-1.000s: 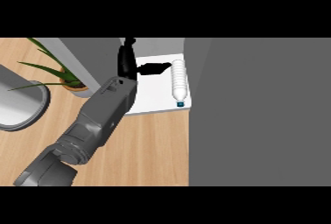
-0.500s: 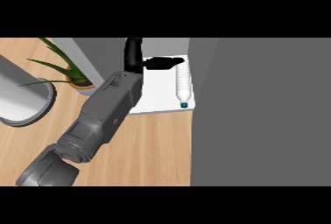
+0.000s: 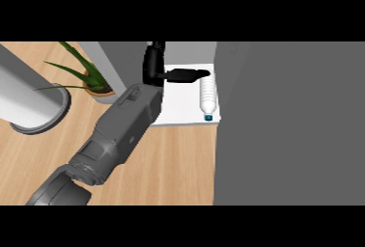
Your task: Pick up the bottled water, place it into the cabinet and close the cabinet
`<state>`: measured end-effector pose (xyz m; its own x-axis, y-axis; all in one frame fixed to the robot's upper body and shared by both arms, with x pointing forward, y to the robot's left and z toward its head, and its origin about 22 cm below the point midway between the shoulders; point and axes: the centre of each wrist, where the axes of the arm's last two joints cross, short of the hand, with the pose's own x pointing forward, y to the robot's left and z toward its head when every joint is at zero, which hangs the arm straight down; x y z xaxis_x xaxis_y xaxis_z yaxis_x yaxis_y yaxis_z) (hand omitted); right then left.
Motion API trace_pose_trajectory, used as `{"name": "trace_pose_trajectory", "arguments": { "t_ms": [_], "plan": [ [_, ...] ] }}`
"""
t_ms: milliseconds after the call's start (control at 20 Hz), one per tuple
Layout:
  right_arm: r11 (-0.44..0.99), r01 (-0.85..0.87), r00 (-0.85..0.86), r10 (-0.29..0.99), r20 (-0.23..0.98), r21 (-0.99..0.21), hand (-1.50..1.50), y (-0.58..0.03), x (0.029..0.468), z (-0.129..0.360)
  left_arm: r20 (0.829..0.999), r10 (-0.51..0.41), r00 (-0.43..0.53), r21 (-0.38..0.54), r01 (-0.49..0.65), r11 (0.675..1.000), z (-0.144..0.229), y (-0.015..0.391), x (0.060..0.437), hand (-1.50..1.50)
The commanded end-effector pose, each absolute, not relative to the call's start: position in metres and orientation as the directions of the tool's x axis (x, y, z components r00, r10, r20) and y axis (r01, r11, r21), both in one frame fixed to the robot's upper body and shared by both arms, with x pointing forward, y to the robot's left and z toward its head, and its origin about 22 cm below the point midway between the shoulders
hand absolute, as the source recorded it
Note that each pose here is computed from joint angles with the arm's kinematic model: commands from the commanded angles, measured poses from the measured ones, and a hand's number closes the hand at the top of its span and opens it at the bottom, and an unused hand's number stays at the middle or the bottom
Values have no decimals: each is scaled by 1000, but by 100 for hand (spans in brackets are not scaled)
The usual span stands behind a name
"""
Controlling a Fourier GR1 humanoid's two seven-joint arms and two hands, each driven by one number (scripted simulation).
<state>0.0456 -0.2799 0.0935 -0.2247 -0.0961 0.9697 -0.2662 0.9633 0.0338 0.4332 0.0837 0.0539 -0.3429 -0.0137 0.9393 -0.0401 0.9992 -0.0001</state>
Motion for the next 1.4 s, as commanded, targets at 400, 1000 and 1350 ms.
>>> {"name": "trace_pose_trajectory", "arguments": {
  "t_ms": [400, 1000, 1350],
  "plan": [
    [968, -248, -248, -106, 963, 42, -150, -269, 40, 121, 935, 194, -298, -155, 149, 977, 20, 67, 379, -150],
    [972, -235, -242, -81, 967, 22, -150, -260, 36, 132, 881, 374, -291, -269, 342, 900, 13, 68, 305, -150],
    [896, -434, -249, -20, 968, -93, 150, -268, 44, 127, 887, 396, -237, -296, 365, 883, 8, 96, 254, 150]
  ]
}}
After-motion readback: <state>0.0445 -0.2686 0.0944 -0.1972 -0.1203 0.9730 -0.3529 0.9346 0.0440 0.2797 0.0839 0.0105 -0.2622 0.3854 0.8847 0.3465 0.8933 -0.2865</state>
